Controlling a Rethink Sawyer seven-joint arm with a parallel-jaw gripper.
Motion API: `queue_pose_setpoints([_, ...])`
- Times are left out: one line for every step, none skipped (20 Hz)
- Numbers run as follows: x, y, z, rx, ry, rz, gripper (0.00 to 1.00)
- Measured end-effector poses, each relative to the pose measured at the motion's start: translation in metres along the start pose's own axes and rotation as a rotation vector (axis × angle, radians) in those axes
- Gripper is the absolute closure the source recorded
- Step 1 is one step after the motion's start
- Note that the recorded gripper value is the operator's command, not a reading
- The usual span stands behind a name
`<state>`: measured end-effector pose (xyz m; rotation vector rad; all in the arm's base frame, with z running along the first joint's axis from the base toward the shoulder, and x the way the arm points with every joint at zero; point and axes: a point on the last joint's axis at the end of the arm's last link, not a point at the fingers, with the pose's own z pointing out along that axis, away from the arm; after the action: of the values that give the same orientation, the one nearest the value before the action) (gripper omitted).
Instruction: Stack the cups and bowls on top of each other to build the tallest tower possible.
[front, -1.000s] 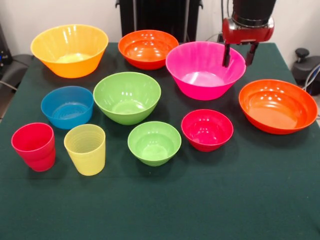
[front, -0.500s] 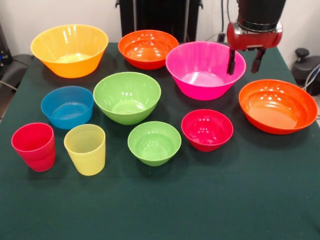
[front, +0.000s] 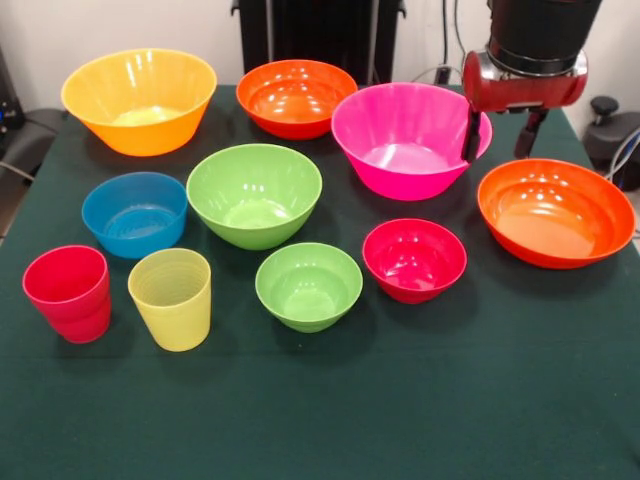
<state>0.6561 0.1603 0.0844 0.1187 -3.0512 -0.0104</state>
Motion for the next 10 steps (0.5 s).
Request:
queue_pose_setpoints([-0.004, -0.002, -0.002, 0.001, 0.0, 0.001, 0.0])
queue_pose_setpoints([-0.011, -0.005, -0.004, 0.001, 0.0, 0.004, 0.0])
queue_pose_setpoints([-0.015, -0.007, -0.005, 0.001, -0.002, 0.007, 0.0])
queue_pose_setpoints([-0.022, -0.012, -0.006, 0.004, -0.007, 0.01, 0.0])
queue_pose_setpoints([-0.029, -0.018, -0.007, 0.006, -0.015, 0.016, 0.0])
queue_pose_setpoints([-0.033, -0.023, -0.008, 0.007, -0.02, 0.021, 0.0])
queue_pose_setpoints([-0.038, -0.027, -0.008, 0.008, -0.028, 0.026, 0.0])
queue_pose_setpoints([-0.048, -0.04, -0.007, 0.008, -0.041, 0.042, 0.0])
queue_pose_setpoints([-0.05, -0.044, -0.006, 0.008, -0.043, 0.047, 0.0])
queue_pose_setpoints([-0.052, -0.047, -0.006, 0.008, -0.045, 0.051, 0.0])
